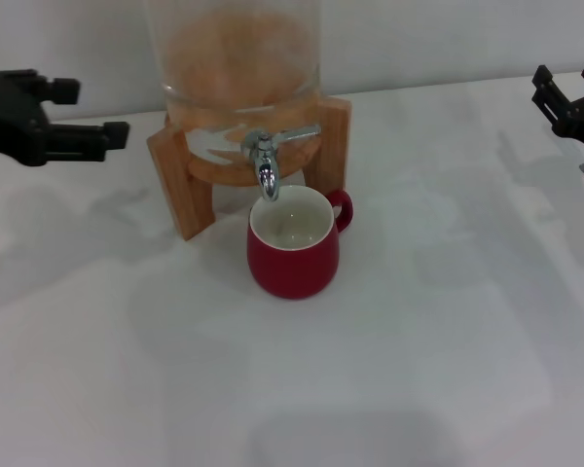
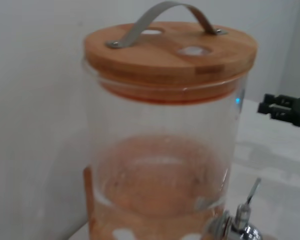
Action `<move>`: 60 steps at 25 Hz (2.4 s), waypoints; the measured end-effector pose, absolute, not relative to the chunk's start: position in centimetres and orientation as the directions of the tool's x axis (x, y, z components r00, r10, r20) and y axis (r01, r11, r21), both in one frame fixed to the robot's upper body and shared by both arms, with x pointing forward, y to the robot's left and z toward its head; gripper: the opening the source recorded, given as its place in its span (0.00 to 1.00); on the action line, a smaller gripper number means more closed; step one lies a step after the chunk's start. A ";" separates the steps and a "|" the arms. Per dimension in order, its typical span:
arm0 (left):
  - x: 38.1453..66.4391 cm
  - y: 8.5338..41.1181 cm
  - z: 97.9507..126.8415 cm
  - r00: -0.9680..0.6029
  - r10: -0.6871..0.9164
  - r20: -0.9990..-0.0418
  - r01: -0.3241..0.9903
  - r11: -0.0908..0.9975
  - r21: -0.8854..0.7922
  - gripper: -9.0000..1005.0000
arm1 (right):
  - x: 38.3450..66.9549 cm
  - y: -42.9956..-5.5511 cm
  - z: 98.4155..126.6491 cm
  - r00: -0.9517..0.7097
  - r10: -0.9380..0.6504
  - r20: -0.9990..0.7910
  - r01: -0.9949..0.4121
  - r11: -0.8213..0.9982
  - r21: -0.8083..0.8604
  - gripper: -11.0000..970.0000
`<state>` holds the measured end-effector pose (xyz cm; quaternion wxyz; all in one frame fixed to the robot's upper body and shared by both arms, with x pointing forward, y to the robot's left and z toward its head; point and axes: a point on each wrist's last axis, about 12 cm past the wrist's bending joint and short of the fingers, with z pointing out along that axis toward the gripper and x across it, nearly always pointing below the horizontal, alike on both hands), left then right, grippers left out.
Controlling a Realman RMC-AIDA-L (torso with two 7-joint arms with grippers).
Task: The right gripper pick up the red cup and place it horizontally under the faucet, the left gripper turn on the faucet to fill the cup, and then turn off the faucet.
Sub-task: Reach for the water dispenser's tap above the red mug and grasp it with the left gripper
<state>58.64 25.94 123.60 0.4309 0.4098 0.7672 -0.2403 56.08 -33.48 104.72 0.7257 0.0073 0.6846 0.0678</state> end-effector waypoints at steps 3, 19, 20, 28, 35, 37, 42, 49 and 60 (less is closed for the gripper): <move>59.2 25.1 123.6 -0.267 0.422 -0.867 0.854 0.520 -0.010 0.83 | 56.1 -33.3 104.7 0.052 0.107 -0.993 -0.096 0.990 0.101 0.71; 60.0 22.8 123.9 -0.247 0.431 -0.868 0.894 0.448 -0.032 0.83 | 55.8 -33.1 104.6 0.050 0.115 -0.992 -0.117 0.987 0.108 0.71; 60.0 22.8 123.9 -0.246 0.433 -0.867 0.894 0.446 -0.031 0.83 | 55.9 -33.1 104.6 0.049 0.114 -0.992 -0.119 0.987 0.108 0.71; 60.7 21.8 123.4 -0.213 0.443 -0.871 0.917 0.399 -0.021 0.84 | 56.0 -32.8 104.7 0.048 0.110 -0.993 -0.136 0.985 0.102 0.71; 61.5 19.9 123.3 -0.190 0.447 -0.874 0.939 0.344 -0.028 0.84 | 55.7 -32.9 104.5 0.044 0.110 -0.993 -0.130 0.986 0.104 0.71; 61.6 19.4 123.4 -0.184 0.448 -0.875 0.944 0.329 -0.029 0.84 | 55.6 -33.0 104.4 0.043 0.110 -0.993 -0.128 0.986 0.104 0.71; 61.7 18.0 123.1 -0.161 0.476 -0.864 0.959 0.282 -0.023 0.84 | 55.4 -33.1 104.3 0.044 0.109 -0.993 -0.128 0.986 0.103 0.71; 62.0 16.7 122.6 -0.136 0.500 -0.855 0.967 0.254 -0.005 0.84 | 55.0 -33.1 104.4 0.059 0.109 -0.992 -0.141 0.985 0.099 0.71; 62.6 15.7 122.2 -0.106 0.515 -0.850 0.972 0.235 0.021 0.84 | 54.8 -32.9 104.2 0.051 0.103 -0.993 -0.157 0.983 0.094 0.71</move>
